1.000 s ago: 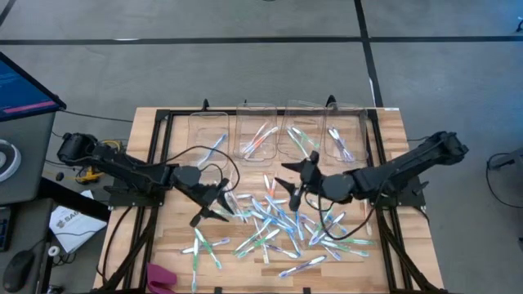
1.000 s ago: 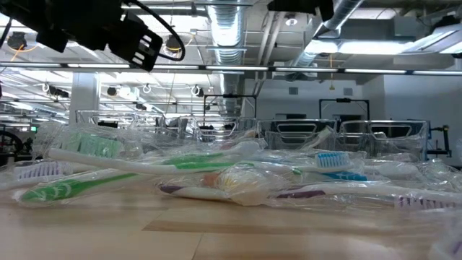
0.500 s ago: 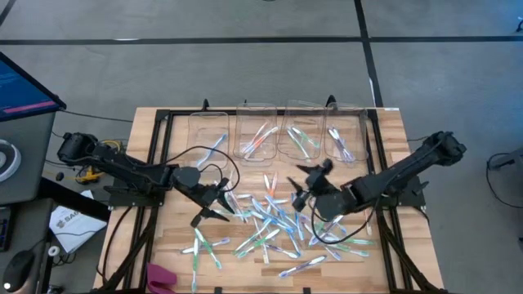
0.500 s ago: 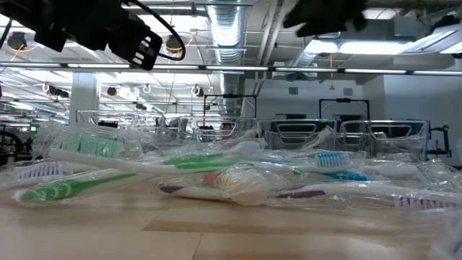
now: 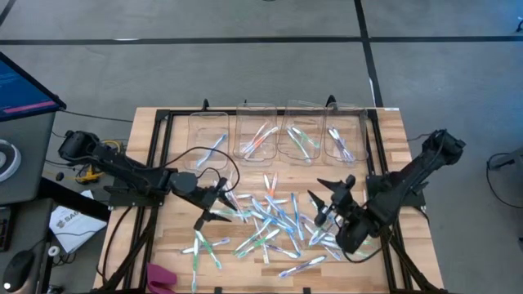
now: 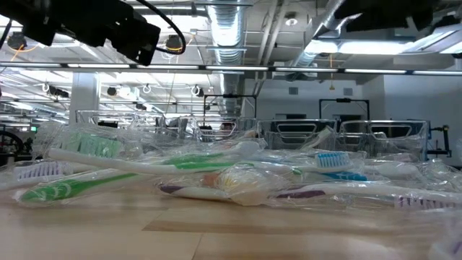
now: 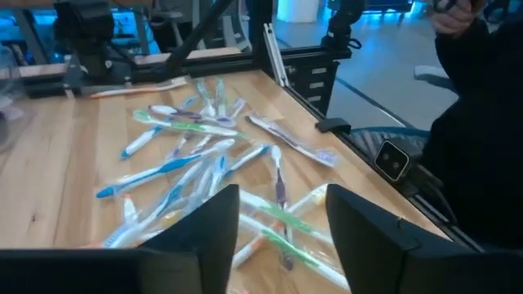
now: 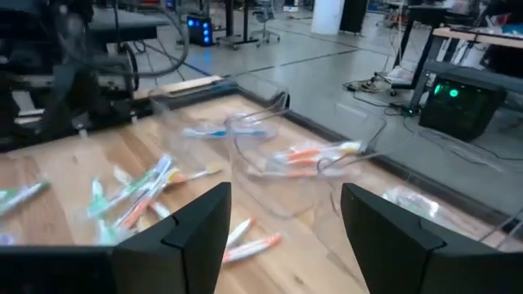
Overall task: Pick & Place Toothbrushes
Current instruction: Put the green toothbrush into the middle right transparent bin
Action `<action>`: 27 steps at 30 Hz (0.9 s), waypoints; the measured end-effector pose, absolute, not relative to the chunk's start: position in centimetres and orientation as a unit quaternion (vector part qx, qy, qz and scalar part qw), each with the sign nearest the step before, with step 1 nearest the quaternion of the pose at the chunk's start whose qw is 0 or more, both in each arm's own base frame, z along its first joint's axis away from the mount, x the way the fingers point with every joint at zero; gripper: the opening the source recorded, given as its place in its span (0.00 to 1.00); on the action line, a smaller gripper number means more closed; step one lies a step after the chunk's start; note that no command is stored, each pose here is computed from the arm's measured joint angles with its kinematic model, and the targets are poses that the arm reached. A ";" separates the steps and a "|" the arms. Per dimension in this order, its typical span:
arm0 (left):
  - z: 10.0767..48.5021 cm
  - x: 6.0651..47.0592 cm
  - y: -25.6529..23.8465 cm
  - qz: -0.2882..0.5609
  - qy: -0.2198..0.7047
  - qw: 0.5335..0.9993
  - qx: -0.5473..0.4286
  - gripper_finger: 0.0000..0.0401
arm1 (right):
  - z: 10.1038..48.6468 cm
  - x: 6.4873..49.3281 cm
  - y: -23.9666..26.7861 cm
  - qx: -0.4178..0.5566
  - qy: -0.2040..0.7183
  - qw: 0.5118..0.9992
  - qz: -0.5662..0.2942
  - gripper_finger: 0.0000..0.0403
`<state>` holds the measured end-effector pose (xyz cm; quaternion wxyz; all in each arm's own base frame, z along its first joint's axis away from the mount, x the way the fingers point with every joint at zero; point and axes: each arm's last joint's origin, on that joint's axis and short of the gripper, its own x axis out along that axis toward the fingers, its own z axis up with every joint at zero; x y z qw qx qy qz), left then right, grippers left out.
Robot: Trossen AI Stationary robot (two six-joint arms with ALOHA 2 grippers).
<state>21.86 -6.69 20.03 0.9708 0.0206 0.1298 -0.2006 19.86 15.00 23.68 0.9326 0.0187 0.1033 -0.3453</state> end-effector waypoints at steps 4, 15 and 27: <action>20.4 21.9 -6.9 -0.195 0.110 0.974 0.021 0.55 | 21.0 19.3 15.1 0.025 0.106 0.930 -0.351 0.56; 20.6 21.9 -7.1 -0.192 0.108 0.975 -0.032 0.65 | 15.5 16.2 14.8 0.021 0.060 0.938 -0.339 0.56; 17.9 20.0 -8.4 -0.232 0.153 0.960 -0.021 0.66 | 14.4 16.5 15.8 0.030 0.071 0.941 -0.328 0.56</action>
